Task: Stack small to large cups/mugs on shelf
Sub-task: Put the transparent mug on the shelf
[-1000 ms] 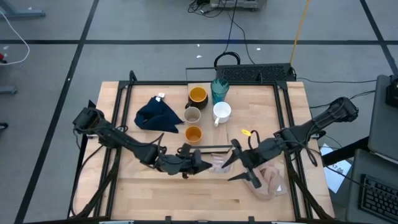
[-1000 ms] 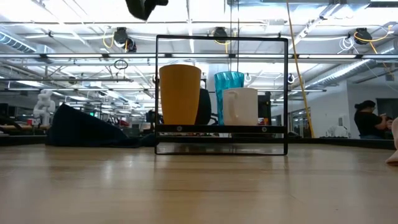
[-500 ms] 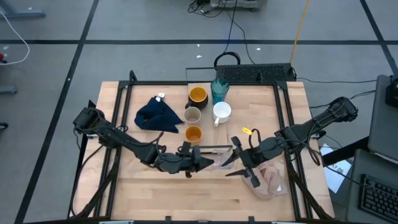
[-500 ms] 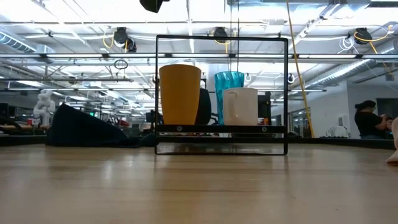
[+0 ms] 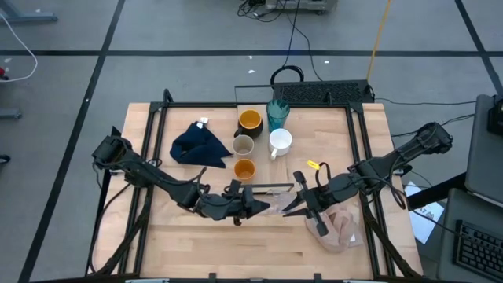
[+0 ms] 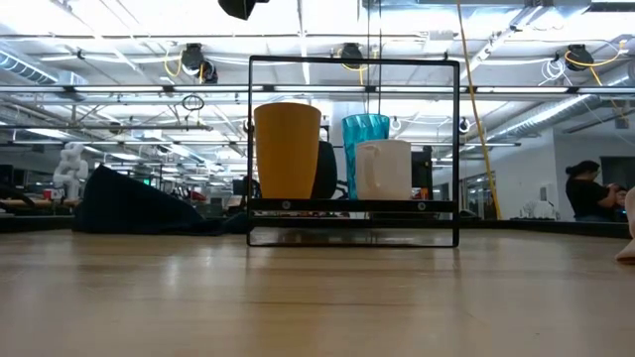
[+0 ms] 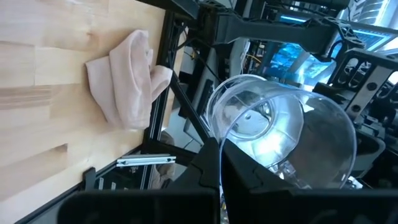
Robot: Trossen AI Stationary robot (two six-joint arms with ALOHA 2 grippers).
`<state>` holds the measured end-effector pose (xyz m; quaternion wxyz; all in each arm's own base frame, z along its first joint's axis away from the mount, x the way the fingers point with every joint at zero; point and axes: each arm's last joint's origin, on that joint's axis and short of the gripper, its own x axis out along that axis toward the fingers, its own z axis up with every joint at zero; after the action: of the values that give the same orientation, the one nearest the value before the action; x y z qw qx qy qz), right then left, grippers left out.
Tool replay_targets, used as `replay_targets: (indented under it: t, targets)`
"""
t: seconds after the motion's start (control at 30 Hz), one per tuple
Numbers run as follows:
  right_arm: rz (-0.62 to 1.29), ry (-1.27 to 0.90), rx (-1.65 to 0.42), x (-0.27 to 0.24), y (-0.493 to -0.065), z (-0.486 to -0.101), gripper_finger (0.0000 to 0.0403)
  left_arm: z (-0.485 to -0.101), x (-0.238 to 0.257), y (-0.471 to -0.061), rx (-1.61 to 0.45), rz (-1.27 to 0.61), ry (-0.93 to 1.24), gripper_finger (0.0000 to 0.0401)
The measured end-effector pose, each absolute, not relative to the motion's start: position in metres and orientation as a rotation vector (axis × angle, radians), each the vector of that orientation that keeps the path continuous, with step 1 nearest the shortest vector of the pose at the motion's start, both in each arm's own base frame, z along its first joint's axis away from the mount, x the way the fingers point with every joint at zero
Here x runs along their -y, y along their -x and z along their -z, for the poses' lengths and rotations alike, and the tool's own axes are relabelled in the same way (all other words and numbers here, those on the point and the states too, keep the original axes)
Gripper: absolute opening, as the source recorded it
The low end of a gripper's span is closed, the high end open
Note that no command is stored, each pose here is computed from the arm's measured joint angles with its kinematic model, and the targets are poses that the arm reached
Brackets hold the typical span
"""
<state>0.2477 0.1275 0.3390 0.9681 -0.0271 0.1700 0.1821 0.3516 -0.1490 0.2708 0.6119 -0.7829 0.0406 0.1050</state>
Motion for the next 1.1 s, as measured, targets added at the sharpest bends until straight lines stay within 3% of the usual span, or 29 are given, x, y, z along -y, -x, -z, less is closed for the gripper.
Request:
replay_targets:
  t: [0.27, 0.83, 1.1]
  targets:
    - [-0.371, 0.056, -0.331, -0.126, -0.245, -0.342, 0.0015, -0.273, 0.154, -0.35, -0.076, -0.217, 1.806, 0.0006]
    - [-0.327, 0.071, -0.27, -0.103, -0.226, -0.363, 0.0012, -0.29, 0.156, -0.35, 0.069, -0.108, 1.748, 0.0082]
    - [-0.299, 0.083, -0.254, -0.096, -0.218, -0.369, 0.0012, -0.297, 0.157, -0.35, 0.115, -0.056, 1.75, 0.0087]
